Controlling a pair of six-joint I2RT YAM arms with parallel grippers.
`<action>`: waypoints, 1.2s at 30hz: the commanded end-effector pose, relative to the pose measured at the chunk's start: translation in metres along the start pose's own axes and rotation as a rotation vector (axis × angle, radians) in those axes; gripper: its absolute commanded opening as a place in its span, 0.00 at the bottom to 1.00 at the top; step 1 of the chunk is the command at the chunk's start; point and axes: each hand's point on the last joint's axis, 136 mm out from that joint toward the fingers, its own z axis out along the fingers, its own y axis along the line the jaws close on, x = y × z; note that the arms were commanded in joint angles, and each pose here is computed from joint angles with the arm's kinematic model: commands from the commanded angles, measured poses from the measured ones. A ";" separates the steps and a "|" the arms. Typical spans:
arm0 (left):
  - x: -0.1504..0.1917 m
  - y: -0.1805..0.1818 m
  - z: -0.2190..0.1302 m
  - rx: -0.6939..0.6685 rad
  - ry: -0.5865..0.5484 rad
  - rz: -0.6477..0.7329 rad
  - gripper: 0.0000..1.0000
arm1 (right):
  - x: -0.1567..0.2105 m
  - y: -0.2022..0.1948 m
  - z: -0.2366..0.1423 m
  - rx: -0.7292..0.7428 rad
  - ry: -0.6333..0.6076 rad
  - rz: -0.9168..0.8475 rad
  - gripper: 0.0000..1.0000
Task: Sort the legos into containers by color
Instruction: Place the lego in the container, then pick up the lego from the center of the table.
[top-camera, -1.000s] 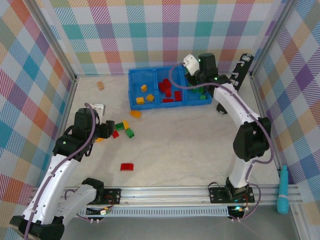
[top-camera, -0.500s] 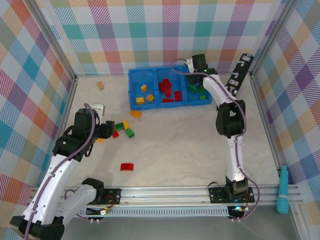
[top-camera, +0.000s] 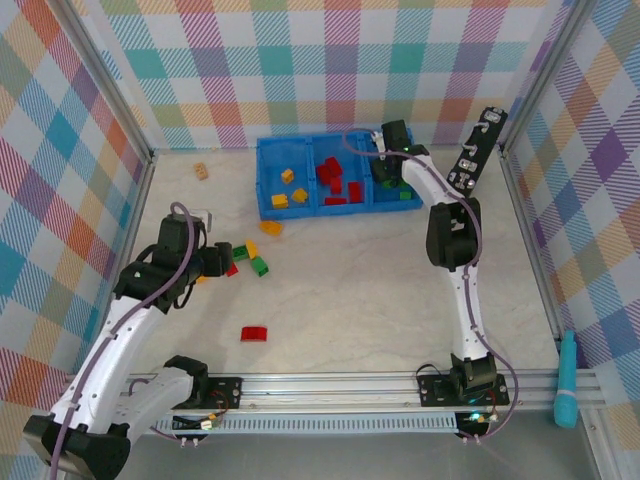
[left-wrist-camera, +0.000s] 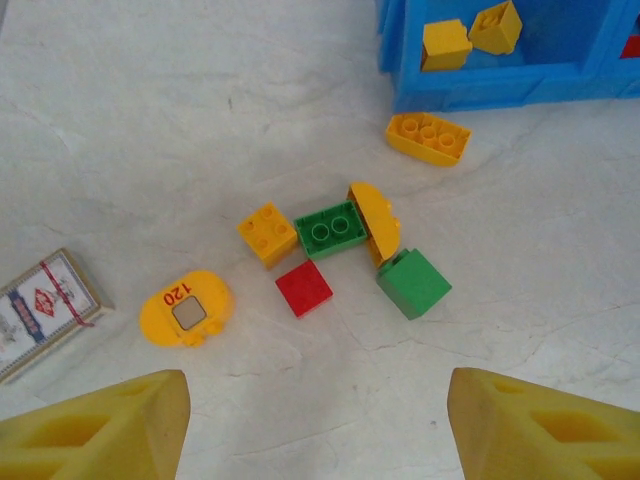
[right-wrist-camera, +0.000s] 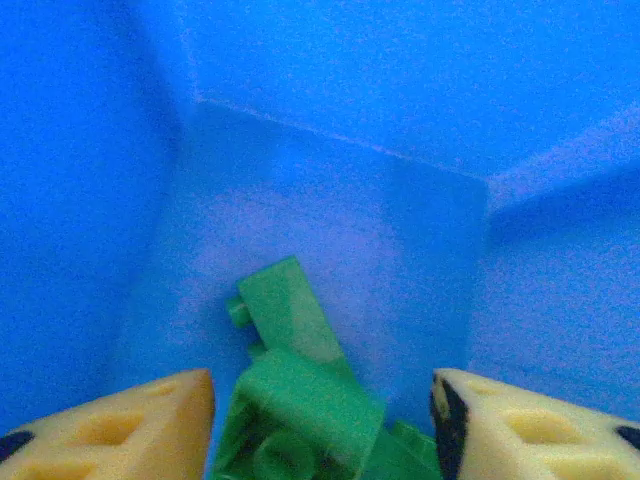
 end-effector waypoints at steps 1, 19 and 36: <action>0.008 -0.003 0.012 0.020 0.035 -0.136 0.67 | -0.039 -0.006 -0.047 -0.016 -0.132 0.017 0.72; 0.044 -0.058 0.124 0.081 0.245 -0.394 0.65 | -0.059 0.012 -0.161 -0.137 -0.343 0.001 0.86; 0.069 -0.077 0.164 0.010 0.328 -0.348 0.67 | -0.001 0.120 -0.220 -0.350 -0.380 -0.135 0.85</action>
